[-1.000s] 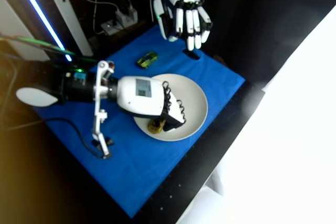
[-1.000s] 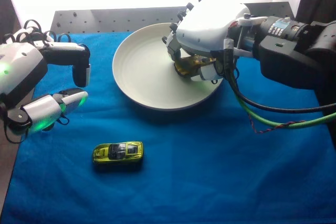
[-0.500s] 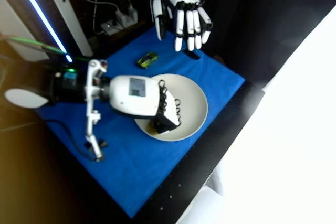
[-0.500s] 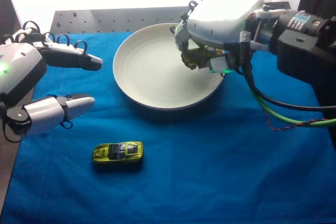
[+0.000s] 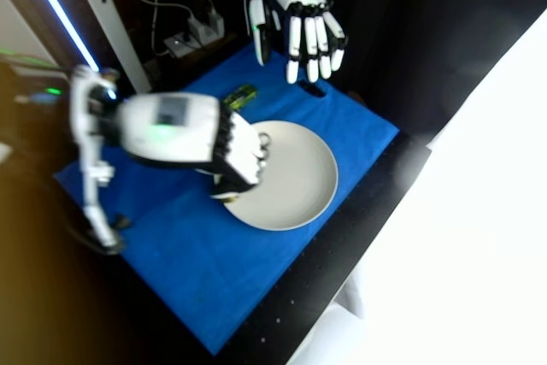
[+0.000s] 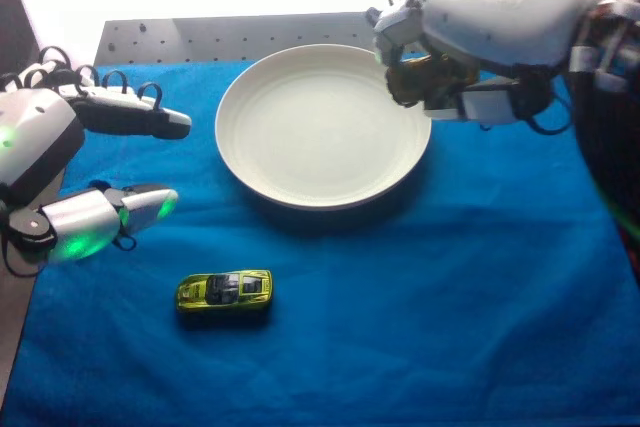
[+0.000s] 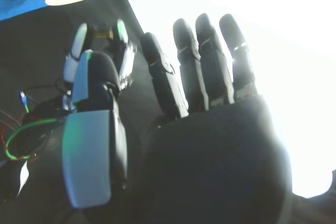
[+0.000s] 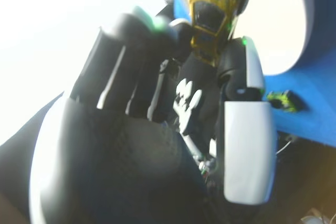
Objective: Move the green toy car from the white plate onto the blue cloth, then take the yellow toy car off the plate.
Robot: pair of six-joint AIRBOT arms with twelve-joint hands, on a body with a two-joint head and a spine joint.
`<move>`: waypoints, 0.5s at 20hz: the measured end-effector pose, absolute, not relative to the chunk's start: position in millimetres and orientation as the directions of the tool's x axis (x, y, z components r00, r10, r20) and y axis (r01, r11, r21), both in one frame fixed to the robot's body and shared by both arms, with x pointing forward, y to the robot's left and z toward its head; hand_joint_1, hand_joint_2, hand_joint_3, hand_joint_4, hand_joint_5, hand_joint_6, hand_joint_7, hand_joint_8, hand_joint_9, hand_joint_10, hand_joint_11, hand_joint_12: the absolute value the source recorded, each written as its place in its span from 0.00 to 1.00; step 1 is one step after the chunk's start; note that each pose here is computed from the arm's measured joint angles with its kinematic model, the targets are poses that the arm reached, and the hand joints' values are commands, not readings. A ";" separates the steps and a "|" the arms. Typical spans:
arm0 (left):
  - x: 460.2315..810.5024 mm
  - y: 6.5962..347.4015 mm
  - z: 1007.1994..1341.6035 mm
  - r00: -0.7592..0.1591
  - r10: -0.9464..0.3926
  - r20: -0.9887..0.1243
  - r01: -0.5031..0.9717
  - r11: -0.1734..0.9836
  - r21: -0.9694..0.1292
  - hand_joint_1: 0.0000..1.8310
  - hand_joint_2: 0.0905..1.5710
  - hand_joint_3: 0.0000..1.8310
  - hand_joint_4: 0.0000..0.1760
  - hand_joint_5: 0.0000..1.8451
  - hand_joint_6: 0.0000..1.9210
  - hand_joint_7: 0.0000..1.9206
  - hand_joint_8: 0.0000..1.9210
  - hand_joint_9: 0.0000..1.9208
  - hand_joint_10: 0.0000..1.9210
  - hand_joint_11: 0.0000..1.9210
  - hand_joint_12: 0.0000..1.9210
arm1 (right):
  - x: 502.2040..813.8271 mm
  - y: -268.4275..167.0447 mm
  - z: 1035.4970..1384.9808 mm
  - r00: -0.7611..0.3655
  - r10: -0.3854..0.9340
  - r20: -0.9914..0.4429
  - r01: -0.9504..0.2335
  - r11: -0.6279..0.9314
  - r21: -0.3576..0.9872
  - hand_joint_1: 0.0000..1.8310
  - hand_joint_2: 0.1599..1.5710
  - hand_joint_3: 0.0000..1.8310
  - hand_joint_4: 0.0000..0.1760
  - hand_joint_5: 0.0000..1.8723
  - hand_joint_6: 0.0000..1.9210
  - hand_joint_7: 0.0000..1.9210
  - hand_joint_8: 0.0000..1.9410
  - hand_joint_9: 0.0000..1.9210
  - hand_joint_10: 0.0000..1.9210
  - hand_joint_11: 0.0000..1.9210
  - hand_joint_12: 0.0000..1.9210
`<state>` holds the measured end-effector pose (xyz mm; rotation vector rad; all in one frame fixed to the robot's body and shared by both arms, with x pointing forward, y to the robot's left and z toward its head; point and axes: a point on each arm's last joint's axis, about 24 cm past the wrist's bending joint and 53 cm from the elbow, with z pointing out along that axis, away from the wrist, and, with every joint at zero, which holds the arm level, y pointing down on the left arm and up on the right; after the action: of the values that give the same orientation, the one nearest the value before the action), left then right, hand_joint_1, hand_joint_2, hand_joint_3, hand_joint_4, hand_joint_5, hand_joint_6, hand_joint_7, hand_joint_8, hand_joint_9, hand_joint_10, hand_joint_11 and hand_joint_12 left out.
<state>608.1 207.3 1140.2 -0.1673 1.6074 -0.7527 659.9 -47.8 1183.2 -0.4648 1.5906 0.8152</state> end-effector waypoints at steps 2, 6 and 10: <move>604.2 207.5 1136.5 -0.211 -0.508 -0.835 0.308 0.776 -0.550 0.42 0.74 0.00 0.67 0.31 0.36 0.31 0.00 0.26 0.00 0.00 0.55 | 640.1 -46.4 1186.0 -0.176 0.147 -0.973 -0.729 0.645 0.229 0.67 0.73 0.00 0.00 0.43 0.55 0.49 0.76 0.60 0.89 0.59 0.97; 602.3 215.8 1136.9 -0.197 -0.515 -0.834 0.288 0.783 -0.552 0.45 0.81 0.00 1.00 0.34 0.77 0.31 0.00 0.25 0.00 0.00 0.56 | 599.7 -49.6 1163.5 -0.220 0.102 -0.970 -0.753 0.615 0.236 0.69 0.67 0.00 0.00 0.51 0.51 0.58 0.47 0.56 0.63 0.50 0.85; 600.3 220.0 1137.5 -0.188 -0.521 -0.833 0.278 0.785 -0.554 0.41 0.74 0.00 0.62 0.39 0.04 0.31 0.00 0.24 0.00 0.00 0.50 | 571.0 -64.9 1137.0 -0.287 0.059 -0.956 -0.740 0.621 0.260 0.70 0.65 0.00 0.00 0.58 0.39 0.61 0.45 0.60 0.66 0.58 0.82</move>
<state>600.3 220.0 1137.5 -0.1975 1.6086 -0.7241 571.0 -64.9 1137.0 -0.5646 1.6932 0.8635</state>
